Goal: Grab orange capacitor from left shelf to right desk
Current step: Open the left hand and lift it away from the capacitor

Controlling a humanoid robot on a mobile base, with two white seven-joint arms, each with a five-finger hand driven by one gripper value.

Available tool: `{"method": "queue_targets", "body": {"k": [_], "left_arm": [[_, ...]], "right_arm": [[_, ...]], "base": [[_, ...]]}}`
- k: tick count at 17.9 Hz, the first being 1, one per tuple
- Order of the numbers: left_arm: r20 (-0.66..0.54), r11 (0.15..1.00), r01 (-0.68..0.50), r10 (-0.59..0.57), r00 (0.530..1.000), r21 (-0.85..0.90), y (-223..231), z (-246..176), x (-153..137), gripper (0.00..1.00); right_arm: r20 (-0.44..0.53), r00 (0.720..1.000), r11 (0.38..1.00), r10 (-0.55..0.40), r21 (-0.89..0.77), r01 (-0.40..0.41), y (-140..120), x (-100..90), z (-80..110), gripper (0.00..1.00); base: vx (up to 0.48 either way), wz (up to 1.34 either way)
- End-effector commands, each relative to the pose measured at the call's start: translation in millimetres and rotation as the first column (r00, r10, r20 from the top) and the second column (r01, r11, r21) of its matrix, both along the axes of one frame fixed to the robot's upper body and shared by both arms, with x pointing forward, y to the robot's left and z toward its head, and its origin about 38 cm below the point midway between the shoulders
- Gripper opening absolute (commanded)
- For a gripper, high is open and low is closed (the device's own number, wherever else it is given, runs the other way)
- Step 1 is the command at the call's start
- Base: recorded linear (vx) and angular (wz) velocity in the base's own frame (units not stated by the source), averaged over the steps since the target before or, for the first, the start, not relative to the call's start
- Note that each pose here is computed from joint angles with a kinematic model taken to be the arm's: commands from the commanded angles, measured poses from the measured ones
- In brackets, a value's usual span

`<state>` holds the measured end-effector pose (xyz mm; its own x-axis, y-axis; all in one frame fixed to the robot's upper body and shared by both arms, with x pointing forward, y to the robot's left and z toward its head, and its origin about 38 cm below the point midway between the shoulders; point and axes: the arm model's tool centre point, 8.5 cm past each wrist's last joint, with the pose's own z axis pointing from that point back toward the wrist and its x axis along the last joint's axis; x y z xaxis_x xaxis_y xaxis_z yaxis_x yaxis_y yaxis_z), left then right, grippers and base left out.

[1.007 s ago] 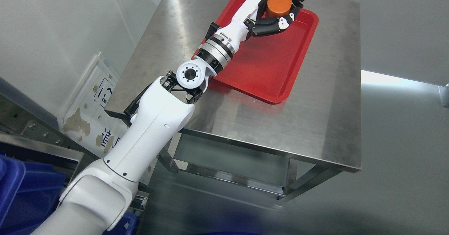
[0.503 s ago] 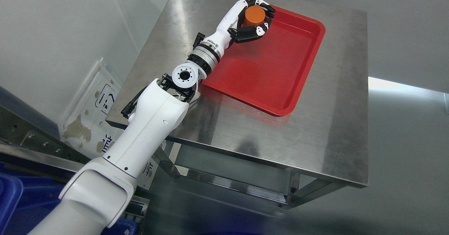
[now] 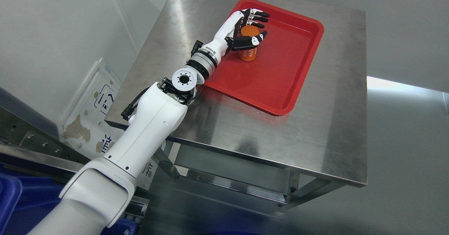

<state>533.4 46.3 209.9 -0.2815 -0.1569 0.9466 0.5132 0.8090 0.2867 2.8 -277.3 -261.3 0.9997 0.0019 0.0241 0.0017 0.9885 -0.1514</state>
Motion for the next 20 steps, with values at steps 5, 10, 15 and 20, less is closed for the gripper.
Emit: {"method": "queue_targets", "body": {"k": [5,10,15,20], "left_arm": [[0.132,0.989,-0.019,0.039,0.990,-0.146,23,76,0,1.00],[0.132,0.927,-0.079,0.136,0.982,-0.366,82,151,-23,1.00],[0.051,0.905,-0.107,0.140,0.989,-0.411,104,117,-72,1.00],[-0.035,0.884,-0.183,0.186,0.982,-0.430,131,80,-74,1.00]], "right_arm": [[-0.006,1.000,1.000,-0.005,-0.017,0.005,-11,-9.2,0.9,1.00],[-0.006,1.000,1.000,-0.005,-0.017,0.005,-11,-9.2,0.9,1.00],[-0.006,1.000,1.000,-0.005,-0.017,0.005,-11,-9.2,0.9,1.00],[-0.006,1.000,1.000,-0.005,-0.017,0.005,-11,-9.2,0.9,1.00]], "base": [[0.000,0.00],[0.000,0.00],[0.000,0.00],[0.000,0.00]]}}
